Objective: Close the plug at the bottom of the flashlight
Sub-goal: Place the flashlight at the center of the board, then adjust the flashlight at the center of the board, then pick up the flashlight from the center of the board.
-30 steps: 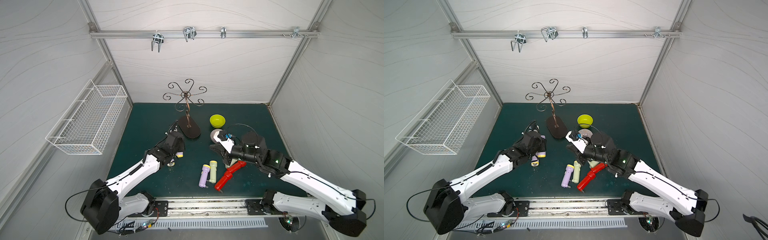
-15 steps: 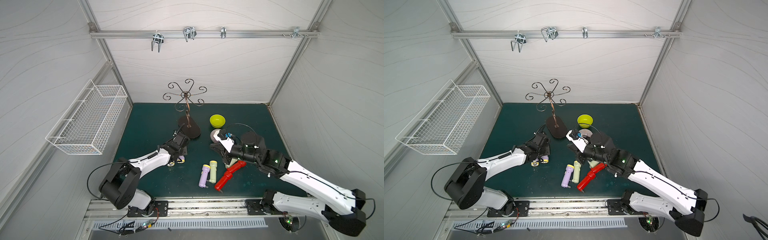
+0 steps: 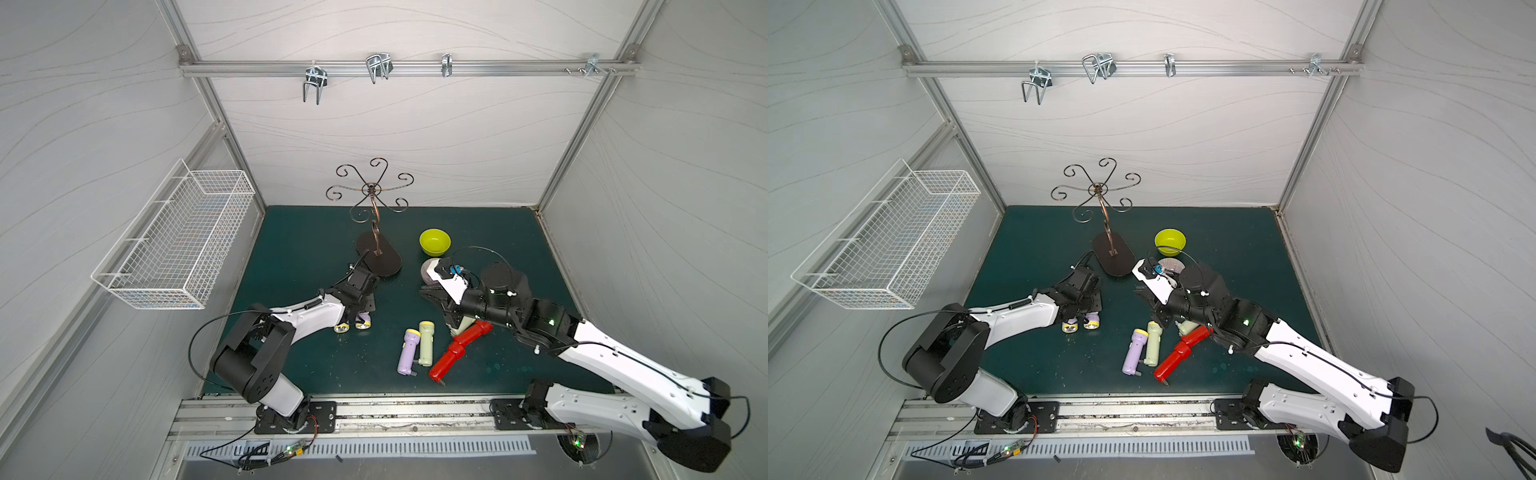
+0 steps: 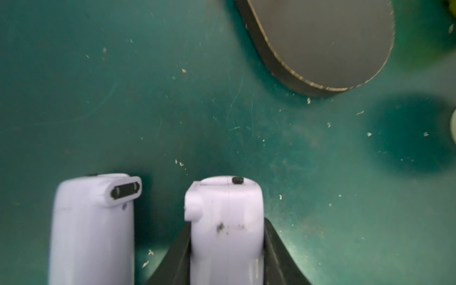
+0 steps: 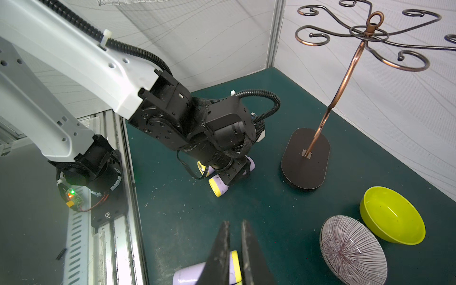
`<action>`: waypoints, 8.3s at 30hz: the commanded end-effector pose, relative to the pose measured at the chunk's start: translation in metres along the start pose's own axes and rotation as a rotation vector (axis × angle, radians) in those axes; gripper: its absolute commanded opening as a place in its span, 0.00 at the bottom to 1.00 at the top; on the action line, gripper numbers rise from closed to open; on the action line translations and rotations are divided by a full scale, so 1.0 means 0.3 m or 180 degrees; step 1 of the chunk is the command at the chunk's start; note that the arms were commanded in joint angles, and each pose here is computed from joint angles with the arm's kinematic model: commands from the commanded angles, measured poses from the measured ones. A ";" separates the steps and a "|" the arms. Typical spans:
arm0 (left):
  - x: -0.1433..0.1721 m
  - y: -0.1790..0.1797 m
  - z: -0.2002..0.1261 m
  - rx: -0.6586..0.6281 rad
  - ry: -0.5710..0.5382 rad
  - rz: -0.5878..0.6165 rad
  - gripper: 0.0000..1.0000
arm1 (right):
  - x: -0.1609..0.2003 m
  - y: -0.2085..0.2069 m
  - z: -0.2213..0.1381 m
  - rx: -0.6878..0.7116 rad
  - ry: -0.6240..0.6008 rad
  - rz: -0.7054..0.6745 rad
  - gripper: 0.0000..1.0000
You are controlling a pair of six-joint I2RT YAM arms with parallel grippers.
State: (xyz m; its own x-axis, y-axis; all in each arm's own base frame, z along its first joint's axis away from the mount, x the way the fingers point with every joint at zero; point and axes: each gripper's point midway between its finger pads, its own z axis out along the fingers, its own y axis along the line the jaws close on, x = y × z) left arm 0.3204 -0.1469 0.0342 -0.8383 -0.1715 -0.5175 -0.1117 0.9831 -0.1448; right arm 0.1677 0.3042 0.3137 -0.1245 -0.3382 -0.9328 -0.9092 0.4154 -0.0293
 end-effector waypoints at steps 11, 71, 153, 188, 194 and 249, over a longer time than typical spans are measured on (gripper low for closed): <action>0.013 0.005 0.016 0.0014 0.0021 -0.0004 0.52 | -0.004 -0.008 0.010 0.0044 0.0023 0.0041 0.14; 0.680 -0.445 -0.492 0.2539 0.0626 0.2021 0.28 | 0.519 -0.169 0.363 0.0019 0.1543 0.2241 0.01; 0.412 -0.339 -0.281 0.1640 0.0721 0.1058 0.21 | 0.705 -0.272 0.469 0.0153 0.2167 0.2060 0.00; 0.405 -0.238 -0.120 0.1207 0.0993 0.0799 0.12 | 0.818 -0.050 0.436 -0.0375 0.2482 0.2082 0.00; 0.348 -0.283 -0.092 0.1225 0.0956 0.0848 0.13 | 0.800 -0.042 0.416 -0.0398 0.2457 0.2056 0.00; 0.238 -0.373 0.010 0.0650 0.0943 0.1391 0.38 | 0.611 -0.304 0.195 0.0369 0.1282 0.2241 0.24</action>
State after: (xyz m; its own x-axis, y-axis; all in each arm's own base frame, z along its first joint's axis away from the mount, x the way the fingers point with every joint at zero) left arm 0.2729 -0.2682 0.0191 -0.9030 0.2810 -0.3249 0.3483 0.9217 -0.1708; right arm 0.2506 0.2540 0.1219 -0.8054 -0.2493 -0.5377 -0.5209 0.7306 0.4415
